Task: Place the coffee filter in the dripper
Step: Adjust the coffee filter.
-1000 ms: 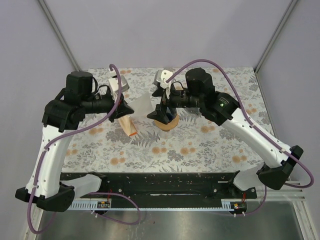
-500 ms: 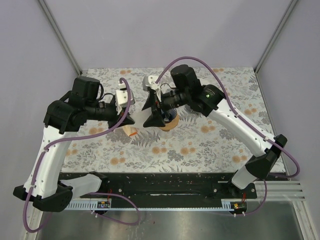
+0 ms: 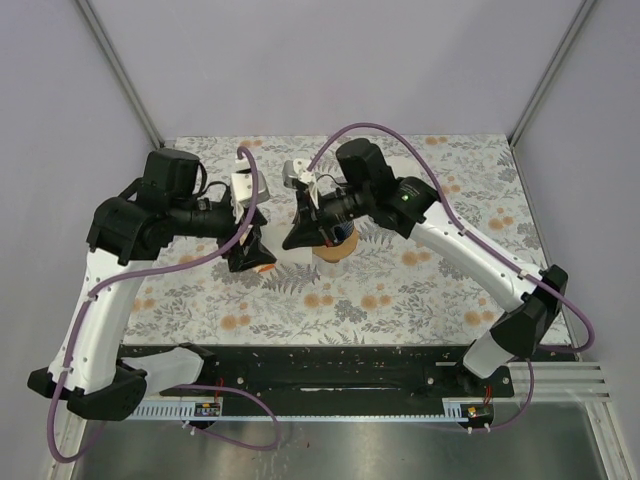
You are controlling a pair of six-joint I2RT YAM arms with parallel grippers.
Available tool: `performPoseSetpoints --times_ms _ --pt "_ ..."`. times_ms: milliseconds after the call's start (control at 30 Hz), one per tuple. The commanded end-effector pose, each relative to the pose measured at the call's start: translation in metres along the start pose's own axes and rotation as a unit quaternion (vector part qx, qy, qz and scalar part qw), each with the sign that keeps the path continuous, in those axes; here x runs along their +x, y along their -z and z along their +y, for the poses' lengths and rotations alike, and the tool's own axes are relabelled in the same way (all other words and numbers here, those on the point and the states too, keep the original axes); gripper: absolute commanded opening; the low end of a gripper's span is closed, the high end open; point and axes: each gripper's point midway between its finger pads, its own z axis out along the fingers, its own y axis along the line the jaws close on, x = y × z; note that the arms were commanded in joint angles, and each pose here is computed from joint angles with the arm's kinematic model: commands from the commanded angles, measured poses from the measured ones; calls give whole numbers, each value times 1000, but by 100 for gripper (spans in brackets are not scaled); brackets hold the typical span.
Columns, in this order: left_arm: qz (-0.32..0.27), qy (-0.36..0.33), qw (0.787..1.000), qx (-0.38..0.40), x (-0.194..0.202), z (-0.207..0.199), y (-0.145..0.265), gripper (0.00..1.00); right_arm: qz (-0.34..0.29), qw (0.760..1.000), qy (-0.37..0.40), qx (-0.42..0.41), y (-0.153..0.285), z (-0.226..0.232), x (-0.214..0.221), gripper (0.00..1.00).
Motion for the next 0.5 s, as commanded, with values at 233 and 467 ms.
performPoseSetpoints --times_ms 233,467 --pt "-55 -68 995 -40 -32 -14 39 68 -53 996 67 18 47 40 -38 0" --pt "-82 -62 994 27 -35 -38 33 41 -71 994 79 6 52 51 -49 0"
